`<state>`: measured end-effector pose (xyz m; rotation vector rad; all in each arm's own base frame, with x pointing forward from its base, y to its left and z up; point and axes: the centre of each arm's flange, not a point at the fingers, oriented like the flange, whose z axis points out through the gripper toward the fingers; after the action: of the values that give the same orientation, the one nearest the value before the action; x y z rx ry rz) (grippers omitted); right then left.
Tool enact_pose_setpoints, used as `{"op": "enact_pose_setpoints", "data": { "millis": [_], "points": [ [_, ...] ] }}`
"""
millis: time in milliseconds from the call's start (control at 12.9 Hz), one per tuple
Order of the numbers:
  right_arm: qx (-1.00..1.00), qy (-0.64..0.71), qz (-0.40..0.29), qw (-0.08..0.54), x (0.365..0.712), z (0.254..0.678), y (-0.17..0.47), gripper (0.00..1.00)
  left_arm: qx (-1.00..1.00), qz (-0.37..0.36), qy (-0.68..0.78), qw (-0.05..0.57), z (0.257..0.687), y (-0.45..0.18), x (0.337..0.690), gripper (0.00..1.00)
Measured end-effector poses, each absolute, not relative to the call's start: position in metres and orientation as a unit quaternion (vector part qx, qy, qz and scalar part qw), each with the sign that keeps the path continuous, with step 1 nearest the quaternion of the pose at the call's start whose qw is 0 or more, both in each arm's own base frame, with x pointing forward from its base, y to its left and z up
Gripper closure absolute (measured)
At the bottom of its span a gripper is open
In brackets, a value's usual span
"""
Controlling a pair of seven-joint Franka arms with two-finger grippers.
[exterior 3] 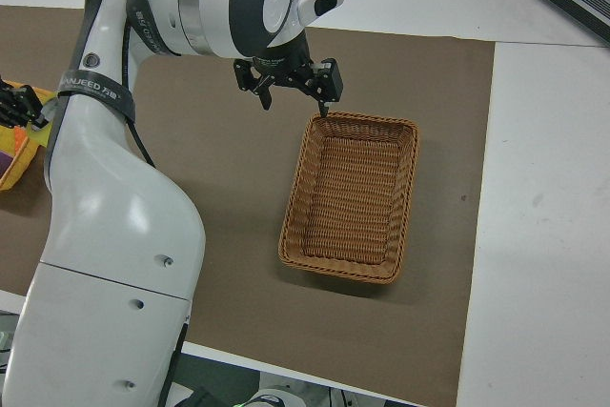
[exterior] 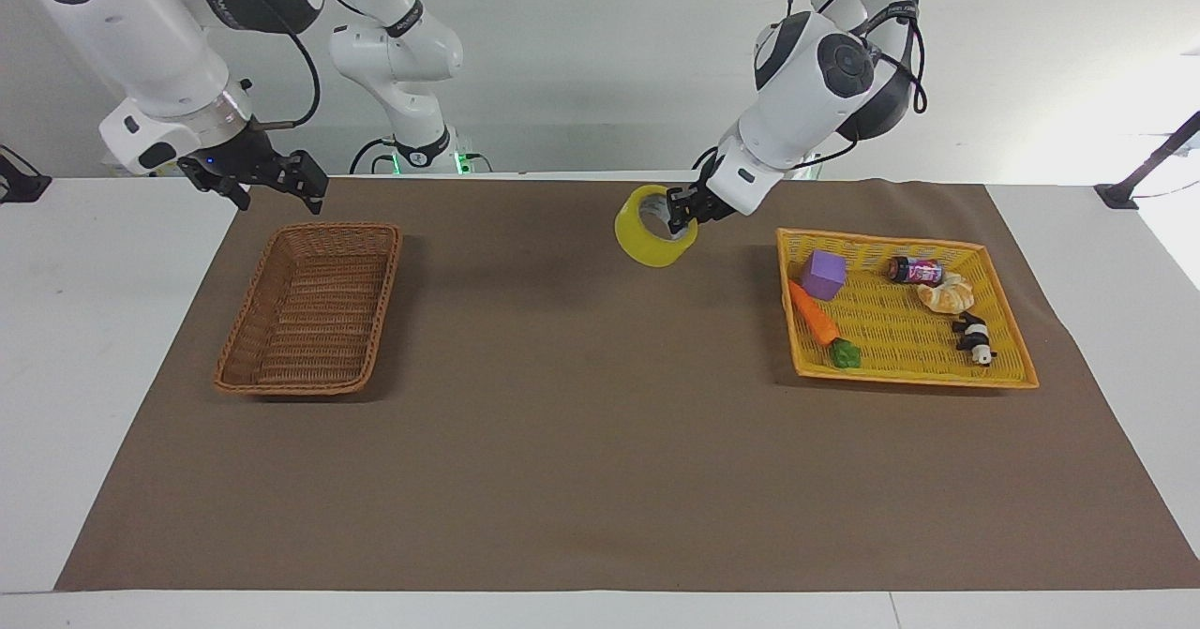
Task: Move tape to another basket
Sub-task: 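Carry the tape toward the middle while the right gripper reaches toward it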
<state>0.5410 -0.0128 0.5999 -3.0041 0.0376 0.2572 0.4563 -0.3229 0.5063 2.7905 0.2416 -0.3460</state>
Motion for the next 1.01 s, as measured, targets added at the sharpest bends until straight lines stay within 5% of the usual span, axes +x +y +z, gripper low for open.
{"op": "enact_pose_setpoints", "data": {
  "millis": [464,696,1005],
  "points": [
    [-0.929,0.0,0.047,0.368,0.538,0.55,0.077,0.0,0.976,-0.115,0.088,0.165,0.511,-0.322,0.462,0.78],
    [-0.89,0.027,0.026,0.455,0.543,0.508,0.15,0.0,0.975,-0.11,0.095,0.168,0.515,-0.315,0.468,0.78],
    [-0.868,0.055,0.036,0.493,0.527,0.471,0.249,0.0,0.974,-0.108,0.1,0.17,0.517,-0.31,0.471,0.78]
  ]
}}
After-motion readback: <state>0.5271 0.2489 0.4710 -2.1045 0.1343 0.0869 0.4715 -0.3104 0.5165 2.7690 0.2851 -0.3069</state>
